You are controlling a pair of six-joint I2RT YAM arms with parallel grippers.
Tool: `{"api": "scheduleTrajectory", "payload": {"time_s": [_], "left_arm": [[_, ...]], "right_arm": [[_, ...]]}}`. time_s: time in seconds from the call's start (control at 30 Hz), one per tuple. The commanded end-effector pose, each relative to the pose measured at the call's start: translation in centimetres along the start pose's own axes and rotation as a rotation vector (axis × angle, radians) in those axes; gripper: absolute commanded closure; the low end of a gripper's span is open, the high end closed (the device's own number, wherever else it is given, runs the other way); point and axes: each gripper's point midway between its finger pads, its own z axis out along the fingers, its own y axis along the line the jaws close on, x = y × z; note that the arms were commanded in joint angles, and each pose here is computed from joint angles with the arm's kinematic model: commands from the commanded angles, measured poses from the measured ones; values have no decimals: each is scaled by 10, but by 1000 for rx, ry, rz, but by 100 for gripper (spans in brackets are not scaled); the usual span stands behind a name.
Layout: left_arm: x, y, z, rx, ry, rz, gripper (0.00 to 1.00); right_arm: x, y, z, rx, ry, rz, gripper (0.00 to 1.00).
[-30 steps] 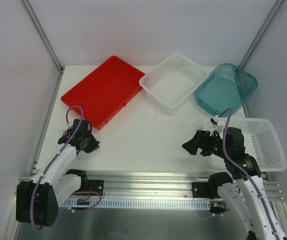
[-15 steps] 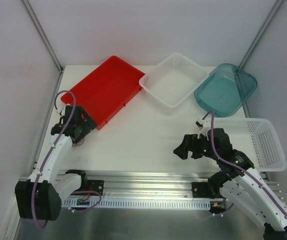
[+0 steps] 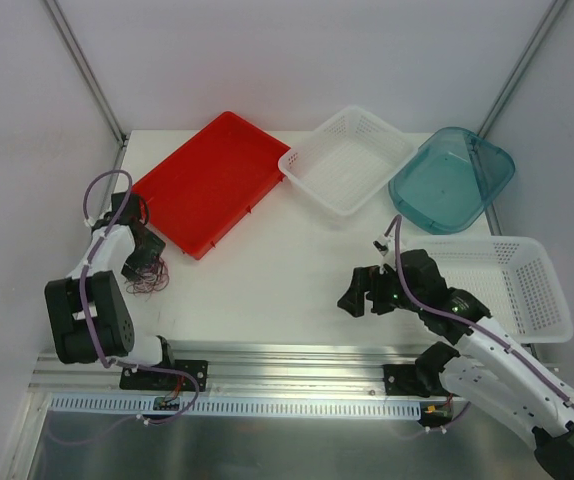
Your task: Untangle the cables
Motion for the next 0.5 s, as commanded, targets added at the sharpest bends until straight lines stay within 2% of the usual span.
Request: {"api": "scheduleTrajectory", "payload": {"time_s": [0.0, 0.07, 0.1, 0.17, 0.2, 0.23, 0.47], "left_arm": [[21, 19, 25, -97, 75, -5, 34], [35, 19, 34, -106, 132, -7, 48], [44, 21, 37, -109, 160, -14, 66], [56, 21, 39, -97, 199, -14, 82], [66, 26, 40, -107, 218, -14, 96], [71, 27, 39, -106, 222, -6, 100], [135, -7, 10, 23, 214, 251, 100]], "right_arm": [[-24, 16, 1, -44, -78, -52, 3], [-23, 17, 3, -44, -75, -55, 3], [-21, 18, 4, -47, -71, -58, 3], [-19, 16, 6, -39, -64, -61, 3], [-18, 16, 7, -39, -59, -66, 3], [-18, 16, 7, -33, -59, -69, 3], [-10, 21, 23, -48, -27, -76, 3]]}}
